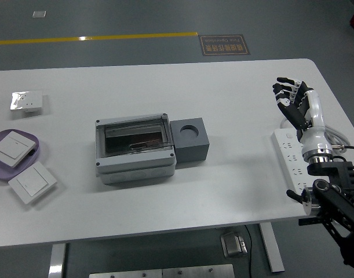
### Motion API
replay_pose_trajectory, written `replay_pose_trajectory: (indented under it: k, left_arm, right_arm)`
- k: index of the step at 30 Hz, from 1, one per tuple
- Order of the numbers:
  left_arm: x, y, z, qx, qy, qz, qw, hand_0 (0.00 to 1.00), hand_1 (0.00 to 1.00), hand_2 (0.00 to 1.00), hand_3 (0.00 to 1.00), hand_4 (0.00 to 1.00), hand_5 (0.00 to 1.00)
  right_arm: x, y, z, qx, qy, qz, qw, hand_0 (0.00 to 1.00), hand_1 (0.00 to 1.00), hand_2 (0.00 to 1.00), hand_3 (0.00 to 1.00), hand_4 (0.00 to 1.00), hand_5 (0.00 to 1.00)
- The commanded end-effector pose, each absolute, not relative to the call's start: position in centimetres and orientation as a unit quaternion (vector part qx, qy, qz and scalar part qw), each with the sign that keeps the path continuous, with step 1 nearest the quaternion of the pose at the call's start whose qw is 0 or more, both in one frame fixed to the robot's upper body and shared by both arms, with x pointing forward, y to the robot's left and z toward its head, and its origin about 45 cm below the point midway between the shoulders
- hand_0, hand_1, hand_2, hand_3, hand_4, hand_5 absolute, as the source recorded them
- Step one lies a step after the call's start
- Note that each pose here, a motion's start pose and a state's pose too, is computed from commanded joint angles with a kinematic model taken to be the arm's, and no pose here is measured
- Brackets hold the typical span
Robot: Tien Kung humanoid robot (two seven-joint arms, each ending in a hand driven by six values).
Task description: Pick up the cylinder from the cube,place it in the box,flap close box
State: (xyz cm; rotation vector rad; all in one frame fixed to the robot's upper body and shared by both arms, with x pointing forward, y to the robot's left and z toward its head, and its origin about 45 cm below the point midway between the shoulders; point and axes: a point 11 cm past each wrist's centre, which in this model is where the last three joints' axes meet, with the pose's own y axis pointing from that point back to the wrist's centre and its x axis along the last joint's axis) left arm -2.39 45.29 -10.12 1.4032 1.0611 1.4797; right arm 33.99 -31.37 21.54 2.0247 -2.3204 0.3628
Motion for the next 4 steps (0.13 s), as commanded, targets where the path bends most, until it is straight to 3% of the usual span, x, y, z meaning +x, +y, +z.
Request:
replay_pose_trajectory:
  k: [4]
  left_arm:
    - [-2.44, 45.33, -10.11, 0.558, 0.421, 0.587, 0.408, 0.616, 0.546, 0.533, 0.615, 0.688, 0.229]
  right_arm:
    - [34.08, -31.35, 21.76, 0.652, -0.748, 0.120, 0.018, 0.724, 0.622, 0.584, 0.635, 0.612, 0.360]
